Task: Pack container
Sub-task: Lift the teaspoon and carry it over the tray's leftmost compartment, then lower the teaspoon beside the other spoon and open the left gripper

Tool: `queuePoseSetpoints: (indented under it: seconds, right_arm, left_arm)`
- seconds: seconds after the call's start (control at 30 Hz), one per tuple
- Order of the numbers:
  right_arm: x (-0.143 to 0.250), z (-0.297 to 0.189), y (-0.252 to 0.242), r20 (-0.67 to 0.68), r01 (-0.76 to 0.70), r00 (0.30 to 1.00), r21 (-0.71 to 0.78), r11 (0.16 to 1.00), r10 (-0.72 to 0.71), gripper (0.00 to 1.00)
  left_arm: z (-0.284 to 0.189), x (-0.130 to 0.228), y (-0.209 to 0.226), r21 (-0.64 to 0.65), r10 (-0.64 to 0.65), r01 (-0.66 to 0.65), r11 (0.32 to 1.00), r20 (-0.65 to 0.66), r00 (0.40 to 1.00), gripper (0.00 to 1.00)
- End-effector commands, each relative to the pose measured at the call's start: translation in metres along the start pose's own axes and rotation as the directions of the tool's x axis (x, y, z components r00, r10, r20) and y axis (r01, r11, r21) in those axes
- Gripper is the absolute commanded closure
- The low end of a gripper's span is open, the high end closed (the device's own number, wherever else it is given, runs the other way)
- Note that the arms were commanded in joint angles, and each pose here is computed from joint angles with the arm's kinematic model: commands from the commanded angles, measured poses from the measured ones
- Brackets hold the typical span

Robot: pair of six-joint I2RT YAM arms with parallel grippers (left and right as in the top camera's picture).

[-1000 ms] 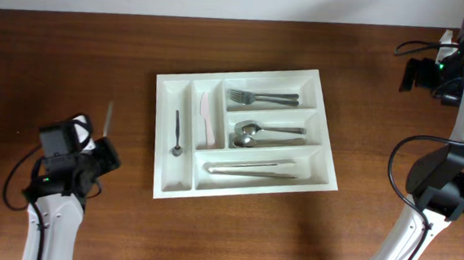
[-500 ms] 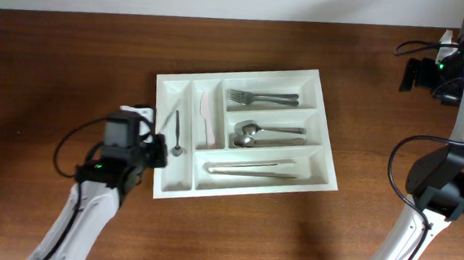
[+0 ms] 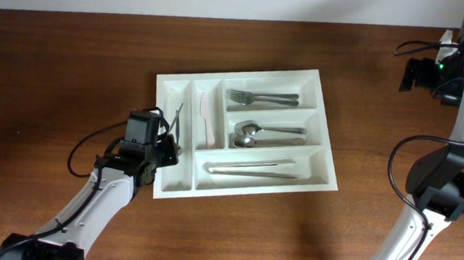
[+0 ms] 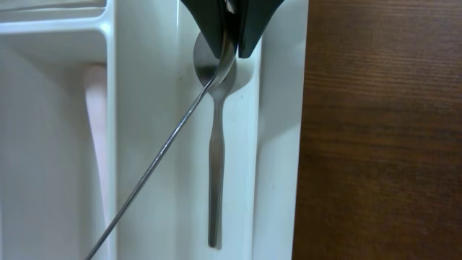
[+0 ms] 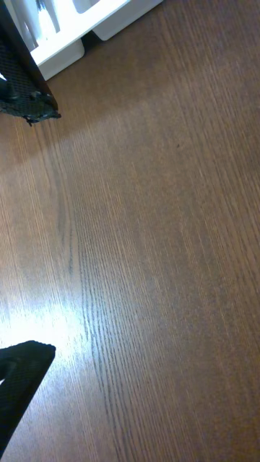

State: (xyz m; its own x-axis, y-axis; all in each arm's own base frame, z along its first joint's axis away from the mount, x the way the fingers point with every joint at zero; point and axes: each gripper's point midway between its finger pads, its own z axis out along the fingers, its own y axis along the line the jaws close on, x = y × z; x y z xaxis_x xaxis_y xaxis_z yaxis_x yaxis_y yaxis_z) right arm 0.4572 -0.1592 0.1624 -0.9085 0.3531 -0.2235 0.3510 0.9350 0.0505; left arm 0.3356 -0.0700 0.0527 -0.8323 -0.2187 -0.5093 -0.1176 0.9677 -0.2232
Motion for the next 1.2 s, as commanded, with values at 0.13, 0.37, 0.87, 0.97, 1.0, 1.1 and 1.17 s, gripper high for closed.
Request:
queuePoseSetpoints:
  seconds: [0.13, 0.37, 0.87, 0.97, 1.0, 1.1, 1.17]
  right_arm:
    - [0.001, -0.001, 0.003, -0.001, -0.004, 1.000, -0.007, 1.000, 0.004, 0.01]
    - [0.001, -0.001, 0.003, -0.001, -0.004, 1.000, -0.007, 1.000, 0.004, 0.01]
    - [0.001, -0.001, 0.003, -0.001, -0.004, 1.000, -0.007, 1.000, 0.004, 0.01]
    - [0.001, -0.001, 0.003, -0.001, -0.004, 1.000, -0.007, 1.000, 0.004, 0.01]
    - [0.001, -0.001, 0.003, -0.001, -0.004, 1.000, -0.007, 1.000, 0.004, 0.01]
    - [0.001, -0.001, 0.003, -0.001, -0.004, 1.000, -0.007, 1.000, 0.004, 0.01]
    - [0.001, -0.001, 0.003, -0.001, -0.004, 1.000, -0.007, 1.000, 0.004, 0.01]
  left_arm:
    - [-0.001, -0.010, -0.003, 0.002, -0.038, 0.038, 0.999, 0.033, 0.999, 0.98]
    - [-0.001, -0.010, -0.003, 0.002, -0.044, 0.044, 0.999, 0.033, 0.998, 0.98]
    - [-0.001, -0.014, -0.006, 0.014, -0.054, 0.054, 0.998, 0.046, 0.997, 0.67]
    - [-0.001, -0.015, -0.007, 0.020, -0.054, 0.053, 0.998, 0.051, 0.997, 0.64]
    - [-0.001, -0.016, -0.007, 0.022, -0.054, 0.053, 0.998, 0.055, 0.997, 0.64]
    - [-0.002, -0.024, -0.010, 0.035, -0.053, 0.051, 0.998, 0.083, 0.995, 0.64]
    - [-0.004, -0.030, -0.013, 0.041, -0.049, 0.046, 0.998, 0.098, 0.994, 0.64]
